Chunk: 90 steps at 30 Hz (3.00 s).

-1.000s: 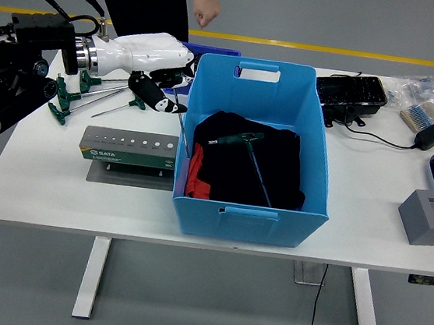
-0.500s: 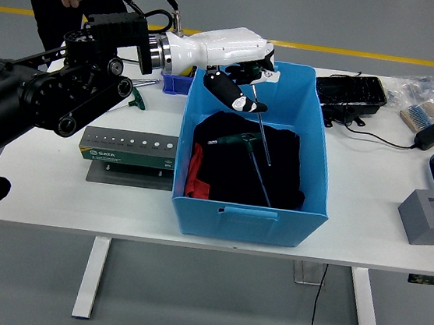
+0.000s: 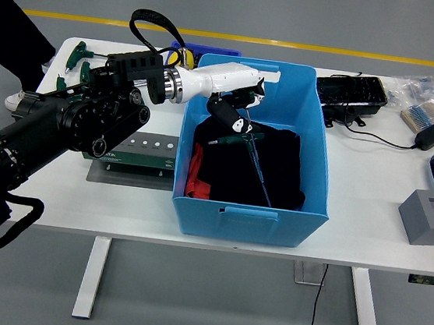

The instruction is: Lift tool from toolbox,place it in box,lift tool from toolbox,place it in box

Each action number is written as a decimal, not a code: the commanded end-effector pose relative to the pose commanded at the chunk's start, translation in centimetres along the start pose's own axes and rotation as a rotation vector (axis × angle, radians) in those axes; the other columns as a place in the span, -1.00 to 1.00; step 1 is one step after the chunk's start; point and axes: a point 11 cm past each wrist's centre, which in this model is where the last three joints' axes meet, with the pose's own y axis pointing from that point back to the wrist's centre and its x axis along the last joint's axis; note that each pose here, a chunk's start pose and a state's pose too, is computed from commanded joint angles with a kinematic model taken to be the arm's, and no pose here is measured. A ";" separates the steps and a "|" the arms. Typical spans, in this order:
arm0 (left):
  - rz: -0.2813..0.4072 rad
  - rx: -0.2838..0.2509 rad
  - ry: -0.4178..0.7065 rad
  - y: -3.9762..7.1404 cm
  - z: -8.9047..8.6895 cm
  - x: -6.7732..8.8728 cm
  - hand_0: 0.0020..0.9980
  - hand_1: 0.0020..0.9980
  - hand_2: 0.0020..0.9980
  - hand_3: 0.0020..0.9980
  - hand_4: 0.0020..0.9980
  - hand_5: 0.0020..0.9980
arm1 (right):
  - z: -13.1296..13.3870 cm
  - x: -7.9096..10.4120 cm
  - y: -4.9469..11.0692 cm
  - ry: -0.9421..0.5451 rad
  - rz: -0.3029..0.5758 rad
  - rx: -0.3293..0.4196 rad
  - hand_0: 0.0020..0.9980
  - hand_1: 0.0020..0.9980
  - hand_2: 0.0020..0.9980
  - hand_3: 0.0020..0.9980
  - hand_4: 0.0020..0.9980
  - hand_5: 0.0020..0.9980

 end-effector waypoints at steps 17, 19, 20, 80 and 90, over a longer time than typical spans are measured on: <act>-0.105 0.098 0.072 0.6 -2.0 -3.0 -0.11 0.17 0.39 0.38 1.00 0.46 | -0.6 0.2 0.0 0.008 0.002 0.010 0.26 0.20 0.33 0.08 0.57 0.33; -0.115 0.092 0.068 0.5 -1.8 -3.1 -0.11 0.17 0.39 0.38 1.00 0.46 | -0.6 0.2 0.0 0.008 0.002 0.009 0.26 0.20 0.33 0.08 0.57 0.33; -0.119 0.089 0.066 0.5 -1.7 -3.1 -0.11 0.17 0.39 0.38 1.00 0.46 | -0.6 0.2 0.0 0.008 0.002 0.009 0.26 0.20 0.33 0.08 0.57 0.33; 0.775 0.221 1.344 22.5 -7.7 -10.7 0.44 0.43 0.53 0.38 0.92 0.39 | 2.1 -0.6 -0.1 -0.002 -0.005 -0.027 0.25 0.19 0.33 0.08 0.57 0.32; 0.842 0.230 1.285 23.9 -8.5 -9.3 0.45 0.42 0.54 0.39 0.86 0.35 | 1.9 -0.4 -0.1 -0.015 -0.002 -0.020 0.25 0.19 0.33 0.08 0.57 0.32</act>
